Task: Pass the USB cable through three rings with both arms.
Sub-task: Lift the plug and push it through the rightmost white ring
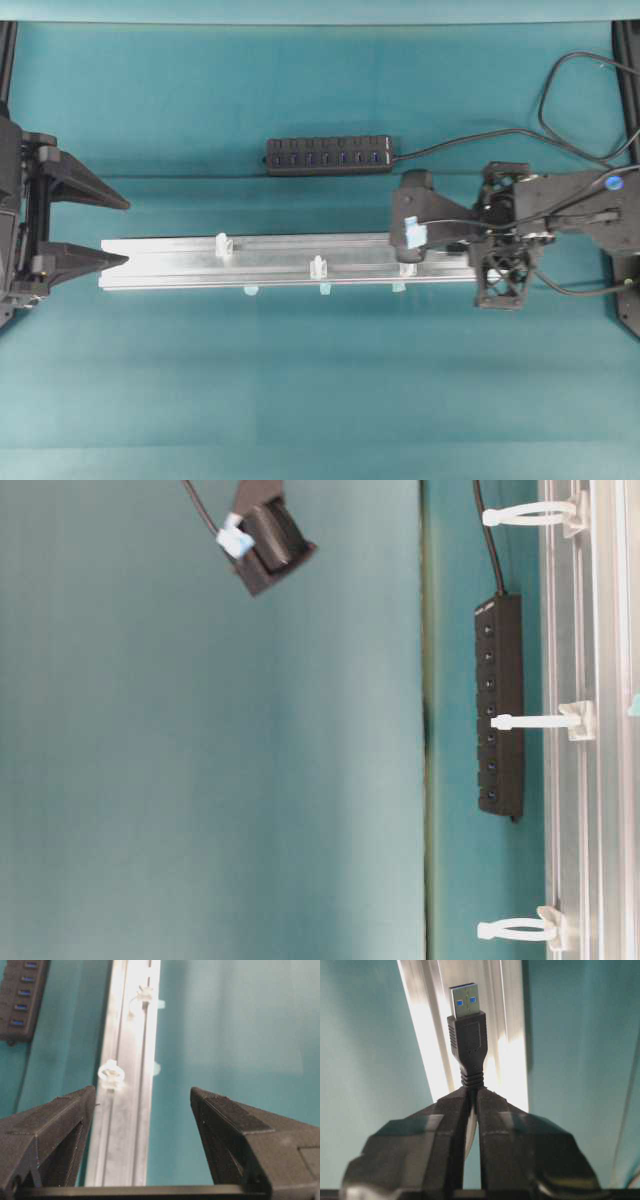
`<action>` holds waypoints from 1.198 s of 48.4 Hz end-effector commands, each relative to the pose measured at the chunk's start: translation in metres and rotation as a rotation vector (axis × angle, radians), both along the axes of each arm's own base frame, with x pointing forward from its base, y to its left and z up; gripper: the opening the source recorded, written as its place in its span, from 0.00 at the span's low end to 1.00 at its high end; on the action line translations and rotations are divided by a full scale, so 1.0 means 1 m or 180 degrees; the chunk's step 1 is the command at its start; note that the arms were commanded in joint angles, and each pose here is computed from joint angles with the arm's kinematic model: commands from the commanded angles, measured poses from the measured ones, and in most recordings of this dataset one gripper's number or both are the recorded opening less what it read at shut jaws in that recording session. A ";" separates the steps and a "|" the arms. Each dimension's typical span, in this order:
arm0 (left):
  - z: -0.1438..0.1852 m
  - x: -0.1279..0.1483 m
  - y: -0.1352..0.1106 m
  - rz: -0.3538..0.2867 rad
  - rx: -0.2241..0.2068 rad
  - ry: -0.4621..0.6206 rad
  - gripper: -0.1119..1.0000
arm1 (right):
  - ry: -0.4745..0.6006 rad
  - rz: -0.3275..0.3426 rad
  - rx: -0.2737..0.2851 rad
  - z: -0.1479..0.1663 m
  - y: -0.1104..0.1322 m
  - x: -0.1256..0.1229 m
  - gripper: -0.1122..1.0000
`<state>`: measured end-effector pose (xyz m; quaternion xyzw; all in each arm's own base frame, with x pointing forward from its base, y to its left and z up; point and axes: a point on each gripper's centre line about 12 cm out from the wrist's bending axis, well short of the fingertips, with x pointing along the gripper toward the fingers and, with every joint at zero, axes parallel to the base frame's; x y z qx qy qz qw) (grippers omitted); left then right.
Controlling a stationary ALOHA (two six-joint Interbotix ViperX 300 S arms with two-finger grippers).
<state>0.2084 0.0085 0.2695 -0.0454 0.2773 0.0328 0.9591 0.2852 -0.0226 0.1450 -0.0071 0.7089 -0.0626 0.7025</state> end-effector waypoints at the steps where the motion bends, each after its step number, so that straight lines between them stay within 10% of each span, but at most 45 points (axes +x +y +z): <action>1: 0.005 0.002 0.000 0.0007 0.0002 -0.0044 0.84 | -0.0090 0.0078 0.0002 0.000 0.000 0.006 0.03; 31: 0.000 0.018 0.010 0.0116 0.0039 -0.0086 0.84 | -0.0577 0.0207 0.0097 0.001 0.009 0.026 0.03; 58: -0.016 0.110 0.024 0.0097 0.0154 -0.0018 0.85 | -0.0902 0.0193 0.0124 -0.002 0.010 0.026 0.03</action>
